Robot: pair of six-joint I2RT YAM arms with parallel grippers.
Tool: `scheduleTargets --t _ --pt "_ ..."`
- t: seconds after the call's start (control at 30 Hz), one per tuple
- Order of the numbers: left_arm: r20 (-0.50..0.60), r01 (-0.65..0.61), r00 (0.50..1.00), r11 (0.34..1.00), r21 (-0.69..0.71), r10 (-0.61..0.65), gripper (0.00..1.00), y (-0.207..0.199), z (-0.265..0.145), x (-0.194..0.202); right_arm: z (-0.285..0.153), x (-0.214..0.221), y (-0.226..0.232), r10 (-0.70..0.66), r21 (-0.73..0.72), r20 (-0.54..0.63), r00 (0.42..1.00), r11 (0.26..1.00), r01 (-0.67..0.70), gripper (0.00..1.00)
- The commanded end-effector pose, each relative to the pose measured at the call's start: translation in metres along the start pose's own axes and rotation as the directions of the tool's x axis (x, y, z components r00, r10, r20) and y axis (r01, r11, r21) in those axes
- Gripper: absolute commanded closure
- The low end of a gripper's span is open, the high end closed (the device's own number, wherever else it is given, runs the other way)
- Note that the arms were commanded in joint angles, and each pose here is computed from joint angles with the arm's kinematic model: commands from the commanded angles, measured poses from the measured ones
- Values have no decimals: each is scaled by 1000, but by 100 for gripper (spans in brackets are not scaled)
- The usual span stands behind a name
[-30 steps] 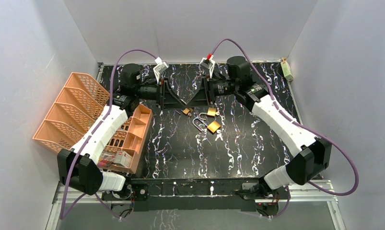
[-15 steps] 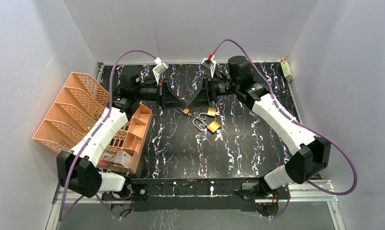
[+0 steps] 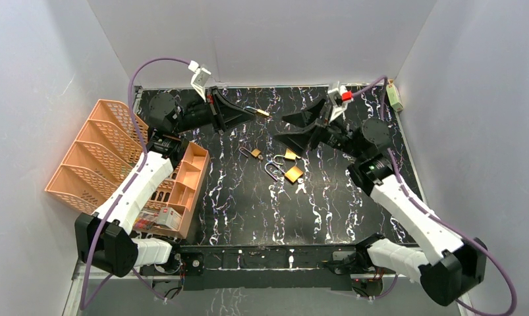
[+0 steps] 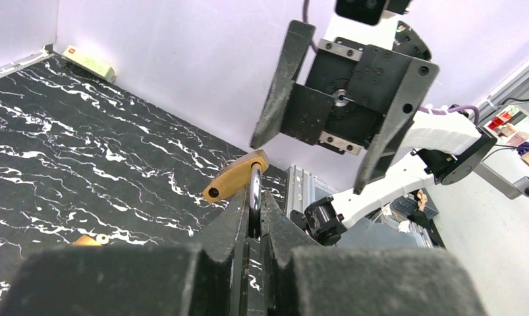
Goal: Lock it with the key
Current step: Lock the lock.
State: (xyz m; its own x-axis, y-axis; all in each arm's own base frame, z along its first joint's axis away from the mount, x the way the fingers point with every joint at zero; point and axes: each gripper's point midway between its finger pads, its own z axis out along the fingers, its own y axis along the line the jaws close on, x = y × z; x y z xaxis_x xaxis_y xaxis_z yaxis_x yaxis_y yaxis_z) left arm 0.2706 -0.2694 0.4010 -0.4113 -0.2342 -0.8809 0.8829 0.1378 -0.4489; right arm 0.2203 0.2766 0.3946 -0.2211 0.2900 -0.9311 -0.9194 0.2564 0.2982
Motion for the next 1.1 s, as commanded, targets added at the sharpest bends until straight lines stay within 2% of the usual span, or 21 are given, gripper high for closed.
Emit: scheduleTargets --t 0.0,0.13,0.3,0.47,0.7,0.77,0.9,1.07 --pt "82 -68 995 997 47 64 100 -17 1 -24 22 -47 9 -102 -81 183 978 990 118 16" --pt "77 -74 995 996 54 70 100 -21 -1 -23 40 -46 12 -142 -104 189 972 981 164 21" --pt "73 -70 995 996 62 65 100 -25 -3 -21 58 -41 20 -159 -140 177 971 973 185 23" --pt "67 -72 995 995 63 68 100 -26 -3 -20 66 -42 27 -154 -159 174 973 970 182 33" --pt "63 -75 995 996 55 72 100 -23 -3 -19 61 -45 31 -159 -152 177 971 971 187 43" --pt "61 -73 996 996 57 70 100 -24 -3 -20 60 -46 32 -163 -147 175 971 971 190 52" --pt "47 -75 996 994 74 71 100 -30 -4 -20 64 -50 33 -159 -152 141 977 972 180 100" --pt "29 -86 996 993 78 84 100 -37 -7 -19 63 -55 39 -156 -158 111 982 972 172 100"
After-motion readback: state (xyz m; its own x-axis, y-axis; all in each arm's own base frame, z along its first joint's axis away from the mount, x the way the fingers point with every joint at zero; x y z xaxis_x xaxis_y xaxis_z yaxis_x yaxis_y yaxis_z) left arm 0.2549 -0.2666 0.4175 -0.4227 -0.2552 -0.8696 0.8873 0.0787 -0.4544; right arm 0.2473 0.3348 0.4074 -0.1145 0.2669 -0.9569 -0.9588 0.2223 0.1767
